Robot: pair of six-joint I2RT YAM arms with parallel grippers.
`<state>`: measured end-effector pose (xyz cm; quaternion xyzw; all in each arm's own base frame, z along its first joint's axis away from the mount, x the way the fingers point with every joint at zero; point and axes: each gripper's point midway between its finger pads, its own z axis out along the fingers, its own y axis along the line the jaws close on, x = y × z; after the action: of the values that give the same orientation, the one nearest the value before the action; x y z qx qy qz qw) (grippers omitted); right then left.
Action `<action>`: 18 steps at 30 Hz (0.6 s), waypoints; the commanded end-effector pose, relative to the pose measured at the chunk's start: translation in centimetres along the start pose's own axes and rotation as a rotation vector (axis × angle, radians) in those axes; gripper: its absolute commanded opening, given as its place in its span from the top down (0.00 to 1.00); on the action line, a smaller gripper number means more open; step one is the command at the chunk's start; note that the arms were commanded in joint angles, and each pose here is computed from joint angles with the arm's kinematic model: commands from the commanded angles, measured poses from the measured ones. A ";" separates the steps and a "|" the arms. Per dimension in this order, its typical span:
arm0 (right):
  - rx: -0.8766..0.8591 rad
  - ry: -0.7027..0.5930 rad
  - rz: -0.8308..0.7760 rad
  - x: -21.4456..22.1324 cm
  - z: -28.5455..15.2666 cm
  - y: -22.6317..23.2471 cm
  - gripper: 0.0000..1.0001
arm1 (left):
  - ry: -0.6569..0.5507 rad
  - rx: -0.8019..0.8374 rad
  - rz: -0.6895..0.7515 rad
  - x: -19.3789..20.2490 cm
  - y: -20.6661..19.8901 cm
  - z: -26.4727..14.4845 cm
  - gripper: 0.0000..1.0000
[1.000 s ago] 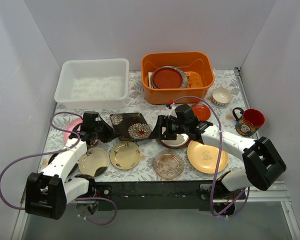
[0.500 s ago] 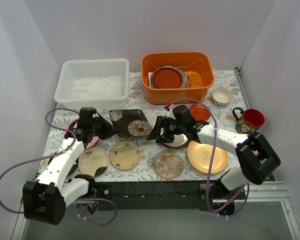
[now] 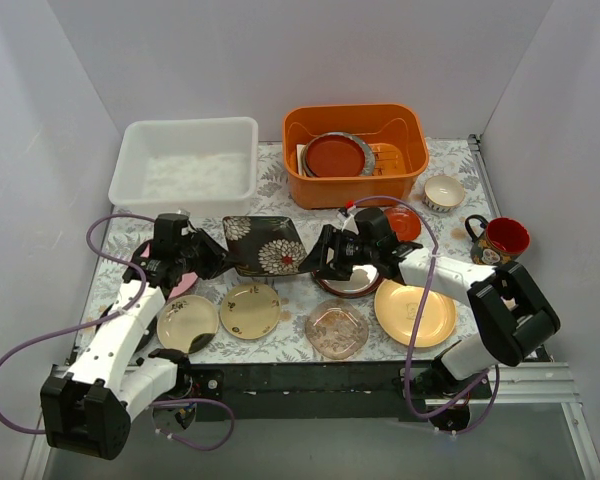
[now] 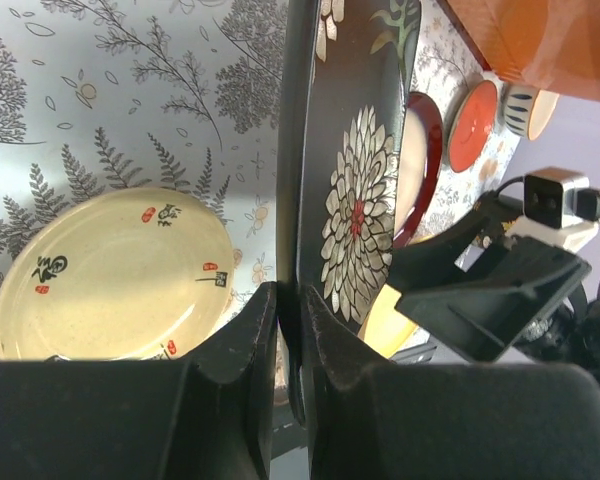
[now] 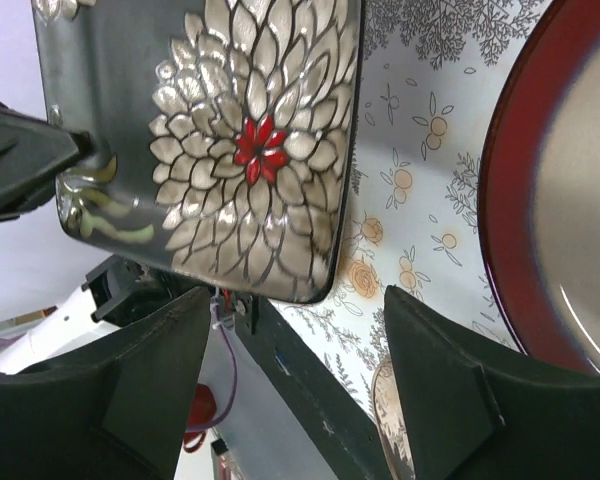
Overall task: Place the plates into the plastic bin on the countertop
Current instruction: Place the plate in the plastic bin.
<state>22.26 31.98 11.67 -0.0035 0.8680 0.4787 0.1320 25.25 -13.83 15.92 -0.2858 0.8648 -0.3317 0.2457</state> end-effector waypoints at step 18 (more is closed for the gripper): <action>-0.293 0.012 0.043 -1.8 2.0 3.8 0.39 | 0.107 0.291 0.118 2.5 -5.2 -3.7 1.00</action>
<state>23.84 34.56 12.37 0.0038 0.8275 0.5506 0.1096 23.14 -15.43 17.64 -0.2384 0.8622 -0.3845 0.2280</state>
